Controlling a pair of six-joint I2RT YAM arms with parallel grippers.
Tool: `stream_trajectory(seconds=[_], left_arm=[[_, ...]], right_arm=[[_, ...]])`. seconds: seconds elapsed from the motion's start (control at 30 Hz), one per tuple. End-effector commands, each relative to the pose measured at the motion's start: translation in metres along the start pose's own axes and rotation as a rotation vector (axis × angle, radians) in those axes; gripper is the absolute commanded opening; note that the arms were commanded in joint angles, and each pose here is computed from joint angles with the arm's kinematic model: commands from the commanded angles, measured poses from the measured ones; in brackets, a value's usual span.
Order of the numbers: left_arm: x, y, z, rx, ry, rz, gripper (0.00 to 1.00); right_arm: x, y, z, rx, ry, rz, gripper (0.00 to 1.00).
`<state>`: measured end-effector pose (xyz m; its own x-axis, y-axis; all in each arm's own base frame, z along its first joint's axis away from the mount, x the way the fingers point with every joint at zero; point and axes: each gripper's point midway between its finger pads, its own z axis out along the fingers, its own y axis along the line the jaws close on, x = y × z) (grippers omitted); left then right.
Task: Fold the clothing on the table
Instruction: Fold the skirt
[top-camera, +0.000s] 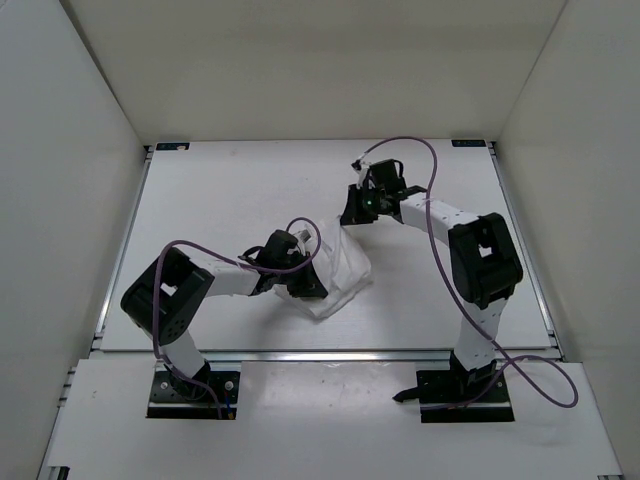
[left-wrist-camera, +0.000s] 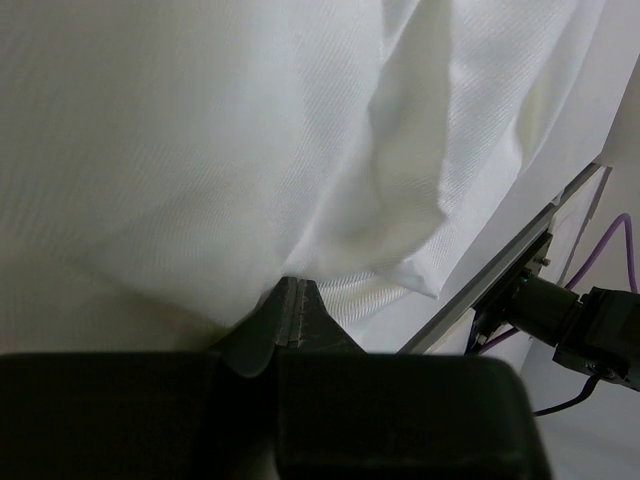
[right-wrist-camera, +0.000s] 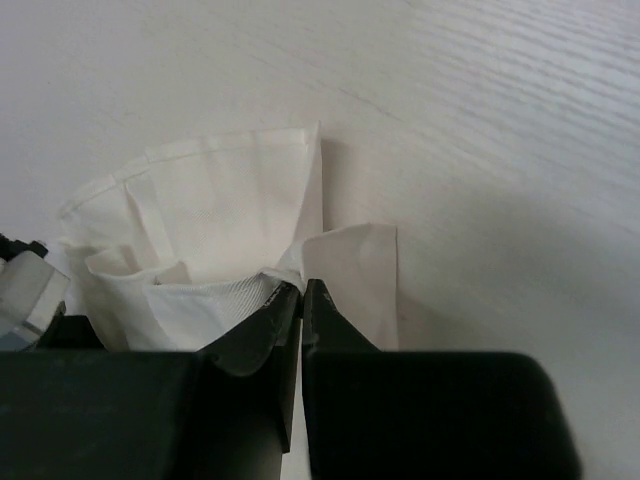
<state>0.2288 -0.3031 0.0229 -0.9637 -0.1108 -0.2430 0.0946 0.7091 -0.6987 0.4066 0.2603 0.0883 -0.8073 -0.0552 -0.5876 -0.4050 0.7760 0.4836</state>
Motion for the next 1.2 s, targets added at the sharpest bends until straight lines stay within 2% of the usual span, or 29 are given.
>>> stream_trajectory(seconds=[0.0, 0.03, 0.1, 0.13, 0.17, 0.3, 0.37, 0.43, 0.47, 0.53, 0.57, 0.63, 0.67, 0.73, 0.9, 1.03, 1.17], left_arm=[[0.007, 0.007, 0.002, -0.02, 0.038, -0.001, 0.0], [0.006, 0.008, 0.001, -0.017, 0.034, 0.003, 0.0], [0.005, 0.008, 0.002, -0.017, 0.034, 0.008, 0.0], [0.005, 0.009, 0.002, -0.018, 0.033, 0.002, 0.0], [0.003, 0.008, 0.0, -0.016, 0.029, 0.007, 0.0], [0.002, 0.01, -0.004, -0.011, 0.02, -0.009, 0.0], [0.002, 0.014, -0.004, -0.014, 0.019, -0.024, 0.0], [-0.003, 0.015, -0.008, -0.007, -0.002, -0.03, 0.0], [-0.003, 0.012, -0.011, 0.001, -0.006, -0.03, 0.0], [-0.007, 0.01, -0.015, 0.003, -0.023, -0.023, 0.0], [-0.009, 0.007, -0.02, 0.008, -0.035, -0.014, 0.0], [-0.016, 0.004, -0.031, 0.01, -0.065, -0.005, 0.0], [-0.02, 0.004, -0.034, 0.014, -0.084, -0.011, 0.0], [-0.029, -0.006, -0.047, 0.052, -0.132, -0.014, 0.0], [-0.055, -0.035, -0.079, 0.142, -0.267, 0.005, 0.0], [-0.073, -0.042, -0.098, 0.159, -0.397, 0.027, 0.0], [-0.065, -0.029, -0.085, 0.172, -0.363, 0.002, 0.0]], right_arm=[[-0.035, 0.028, 0.013, -0.07, -0.082, -0.066, 0.0], [-0.038, 0.035, 0.018, -0.091, -0.08, -0.075, 0.0], [-0.038, 0.038, 0.028, -0.115, -0.058, -0.059, 0.13], [-0.039, 0.042, 0.034, -0.13, -0.05, -0.057, 0.32], [-0.041, 0.043, 0.037, -0.132, -0.034, -0.053, 0.44], [-0.049, 0.037, 0.032, -0.05, -0.04, -0.094, 0.66], [-0.06, 0.033, 0.015, -0.026, -0.086, -0.1, 0.69], [-0.07, 0.03, -0.002, -0.024, -0.13, -0.082, 0.64], [-0.074, 0.021, -0.012, -0.016, -0.153, -0.059, 0.56], [-0.075, 0.017, -0.027, -0.011, -0.174, -0.04, 0.47], [-0.069, 0.009, -0.033, 0.007, -0.175, -0.02, 0.36], [-0.058, 0.004, -0.045, 0.021, -0.179, -0.024, 0.21], [-0.055, 0.004, -0.046, 0.021, -0.172, -0.017, 0.17], [-0.043, 0.008, -0.049, 0.005, -0.15, -0.021, 0.0], [0.0, 0.043, -0.035, -0.125, -0.066, -0.041, 0.0], [0.029, 0.067, -0.024, -0.236, -0.007, -0.033, 0.0], [0.056, 0.067, -0.008, -0.275, 0.09, -0.011, 0.0]])
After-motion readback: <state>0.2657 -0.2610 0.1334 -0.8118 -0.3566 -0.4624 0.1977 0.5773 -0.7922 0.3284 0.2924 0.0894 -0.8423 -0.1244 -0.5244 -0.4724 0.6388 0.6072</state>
